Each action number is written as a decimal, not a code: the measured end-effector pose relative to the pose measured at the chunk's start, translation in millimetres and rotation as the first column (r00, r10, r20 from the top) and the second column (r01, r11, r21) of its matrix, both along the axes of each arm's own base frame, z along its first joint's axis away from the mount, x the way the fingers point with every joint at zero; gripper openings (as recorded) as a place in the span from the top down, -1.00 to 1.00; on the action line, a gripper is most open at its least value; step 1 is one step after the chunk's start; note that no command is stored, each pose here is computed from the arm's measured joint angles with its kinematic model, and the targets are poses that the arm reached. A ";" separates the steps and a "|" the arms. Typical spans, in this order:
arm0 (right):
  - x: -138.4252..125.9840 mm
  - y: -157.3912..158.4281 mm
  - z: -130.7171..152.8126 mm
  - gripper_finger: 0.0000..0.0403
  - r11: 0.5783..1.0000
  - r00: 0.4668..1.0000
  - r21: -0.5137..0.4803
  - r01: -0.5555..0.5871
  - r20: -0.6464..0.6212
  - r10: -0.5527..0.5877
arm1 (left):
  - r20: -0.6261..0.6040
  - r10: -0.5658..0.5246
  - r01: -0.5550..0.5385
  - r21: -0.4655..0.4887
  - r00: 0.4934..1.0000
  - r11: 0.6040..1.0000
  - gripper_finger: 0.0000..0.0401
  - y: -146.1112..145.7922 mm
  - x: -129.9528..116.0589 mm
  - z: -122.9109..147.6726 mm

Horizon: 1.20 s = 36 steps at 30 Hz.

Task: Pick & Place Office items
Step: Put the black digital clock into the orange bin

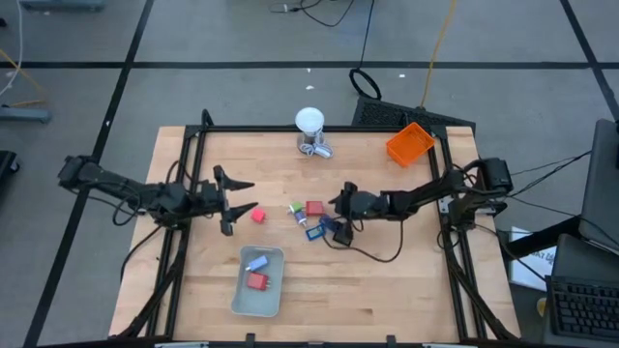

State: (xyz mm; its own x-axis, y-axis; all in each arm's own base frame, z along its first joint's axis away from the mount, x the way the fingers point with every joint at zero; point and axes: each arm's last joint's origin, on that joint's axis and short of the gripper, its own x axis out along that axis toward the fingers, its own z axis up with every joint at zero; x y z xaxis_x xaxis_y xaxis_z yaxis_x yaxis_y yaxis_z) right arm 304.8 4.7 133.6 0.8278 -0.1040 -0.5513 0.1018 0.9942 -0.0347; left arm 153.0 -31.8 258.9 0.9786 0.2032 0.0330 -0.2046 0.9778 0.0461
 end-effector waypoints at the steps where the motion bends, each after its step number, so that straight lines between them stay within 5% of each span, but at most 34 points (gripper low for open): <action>1: -2.6 5.4 0.3 -0.48 1.000 1.000 0.000 -0.017 -0.027 0.017 | -0.001 0.004 -0.004 -0.012 1.000 1.000 -0.30 0.7 0.2 -0.4; 9: -25.0 55.6 17.3 -0.48 0.997 0.995 0.061 -0.042 -0.086 0.047 | -0.026 0.031 -0.032 -0.024 0.999 0.999 -0.34 4.9 1.0 -3.2; 12: -31.8 67.2 11.9 -0.48 0.999 0.989 0.008 -0.039 -0.140 0.040 | -0.016 0.041 -0.042 -0.031 0.999 0.999 -0.32 6.4 1.3 -2.4; 24: -32.0 72.3 -16.1 -0.48 0.997 0.972 0.053 0.064 -0.231 -0.050 | 0.002 0.044 -0.044 -0.112 0.999 0.993 -0.23 7.1 1.4 -2.2; 36: -31.9 75.3 -22.9 -0.34 0.995 0.966 0.067 0.080 -0.249 -0.061 | 0.002 0.044 -0.044 -0.112 0.999 0.993 -0.35 7.2 1.4 -2.3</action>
State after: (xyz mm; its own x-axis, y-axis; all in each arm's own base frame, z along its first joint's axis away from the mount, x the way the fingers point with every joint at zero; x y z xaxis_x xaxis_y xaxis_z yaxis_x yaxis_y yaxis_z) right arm 272.9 80.0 110.7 0.6572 -0.1077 -0.7460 0.1698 0.9854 0.0074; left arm 154.4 -24.7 256.6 0.9685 0.2488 0.0119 -0.2475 0.9667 -0.0643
